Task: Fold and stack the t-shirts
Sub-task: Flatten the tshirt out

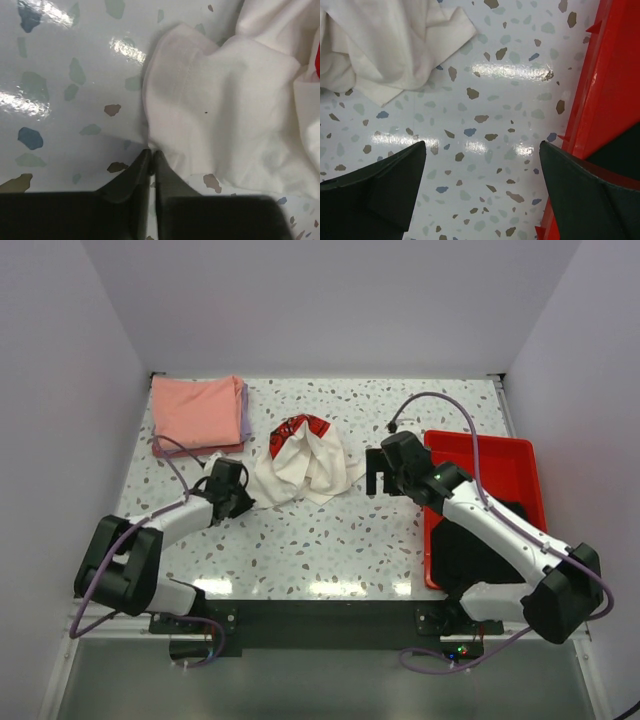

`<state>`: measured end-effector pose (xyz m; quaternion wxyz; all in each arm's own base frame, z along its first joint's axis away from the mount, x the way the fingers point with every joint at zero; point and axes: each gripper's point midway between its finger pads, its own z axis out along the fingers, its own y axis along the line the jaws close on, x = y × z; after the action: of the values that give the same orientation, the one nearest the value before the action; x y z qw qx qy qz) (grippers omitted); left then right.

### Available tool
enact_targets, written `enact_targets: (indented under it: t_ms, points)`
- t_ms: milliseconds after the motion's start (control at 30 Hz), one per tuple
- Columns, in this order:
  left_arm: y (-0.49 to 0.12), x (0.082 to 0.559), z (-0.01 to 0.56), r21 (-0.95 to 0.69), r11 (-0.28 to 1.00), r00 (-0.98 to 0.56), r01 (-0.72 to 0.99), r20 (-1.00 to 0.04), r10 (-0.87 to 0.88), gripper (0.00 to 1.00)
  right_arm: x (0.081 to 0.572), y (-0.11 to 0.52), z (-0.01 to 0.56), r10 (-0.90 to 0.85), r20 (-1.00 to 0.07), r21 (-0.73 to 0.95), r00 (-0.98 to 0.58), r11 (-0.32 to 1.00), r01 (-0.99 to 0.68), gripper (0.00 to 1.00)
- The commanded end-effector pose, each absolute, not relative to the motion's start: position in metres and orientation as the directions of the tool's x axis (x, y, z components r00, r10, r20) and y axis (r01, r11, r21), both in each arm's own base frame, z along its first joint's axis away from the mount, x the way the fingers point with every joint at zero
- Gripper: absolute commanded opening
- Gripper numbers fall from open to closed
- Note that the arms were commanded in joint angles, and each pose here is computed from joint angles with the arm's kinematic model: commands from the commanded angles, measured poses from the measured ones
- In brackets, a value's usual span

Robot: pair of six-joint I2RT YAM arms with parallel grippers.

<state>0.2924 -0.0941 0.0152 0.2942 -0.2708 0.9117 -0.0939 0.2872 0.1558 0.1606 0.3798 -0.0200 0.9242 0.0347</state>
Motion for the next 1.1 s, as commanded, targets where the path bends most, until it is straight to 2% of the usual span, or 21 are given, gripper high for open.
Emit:
enact_targets:
  t_ms: [0,67,100,233,367,467,567,600,800,933,1067]
  points:
    - [-0.109,0.296,0.005,-0.362,0.854,-0.735,-0.373,-0.447,-0.51,0.01,0.292,0.154,0.166,0.047,-0.72,0.096,-0.692,0.995,-0.032,0.99]
    - [-0.11,0.298,0.003,-0.352,0.861,-0.744,-0.366,-0.445,-0.499,0.0,0.294,0.165,0.162,0.046,-0.71,0.138,-0.703,0.988,-0.074,0.98]
    - [-0.111,0.304,0.007,-0.356,0.862,-0.74,-0.36,-0.454,-0.496,0.0,0.291,0.178,0.152,0.024,-0.672,0.178,-0.74,0.975,-0.13,0.97]
    - [-0.109,0.309,0.019,-0.358,0.865,-0.721,-0.353,-0.485,-0.495,0.0,0.296,0.209,0.132,-0.012,-0.605,0.276,-0.796,0.935,-0.224,0.89]
    - [-0.085,0.309,0.04,-0.321,0.859,-0.658,-0.399,-0.552,-0.512,0.0,0.308,0.224,0.111,-0.007,-0.536,0.364,-0.844,0.9,-0.238,0.81]
    - [-0.069,0.305,0.053,-0.311,0.845,-0.617,-0.434,-0.581,-0.531,0.0,0.318,0.238,0.1,-0.035,-0.526,0.387,-0.85,0.88,-0.276,0.8]
    - [-0.063,0.301,0.064,-0.33,0.836,-0.588,-0.438,-0.599,-0.544,0.0,0.331,0.255,0.094,-0.058,-0.512,0.414,-0.857,0.858,-0.305,0.74]
    - [-0.062,0.301,0.066,-0.334,0.835,-0.582,-0.438,-0.603,-0.546,0.0,0.333,0.258,0.092,-0.063,-0.506,0.424,-0.86,0.85,-0.312,0.67]
    - [-0.06,0.299,0.081,-0.353,0.825,-0.555,-0.442,-0.614,-0.561,0.0,0.352,0.269,0.063,-0.049,-0.48,0.425,-0.876,0.861,-0.281,0.59]
    - [-0.057,0.301,0.091,-0.353,0.824,-0.539,-0.444,-0.629,-0.56,0.0,0.359,0.27,0.065,-0.028,-0.503,0.42,-0.864,0.865,-0.273,0.15]
    - [-0.053,0.308,0.11,-0.37,0.816,-0.493,-0.444,-0.659,-0.568,0.0,0.364,0.256,0.09,-0.024,-0.575,0.362,-0.818,0.889,-0.281,0.0]
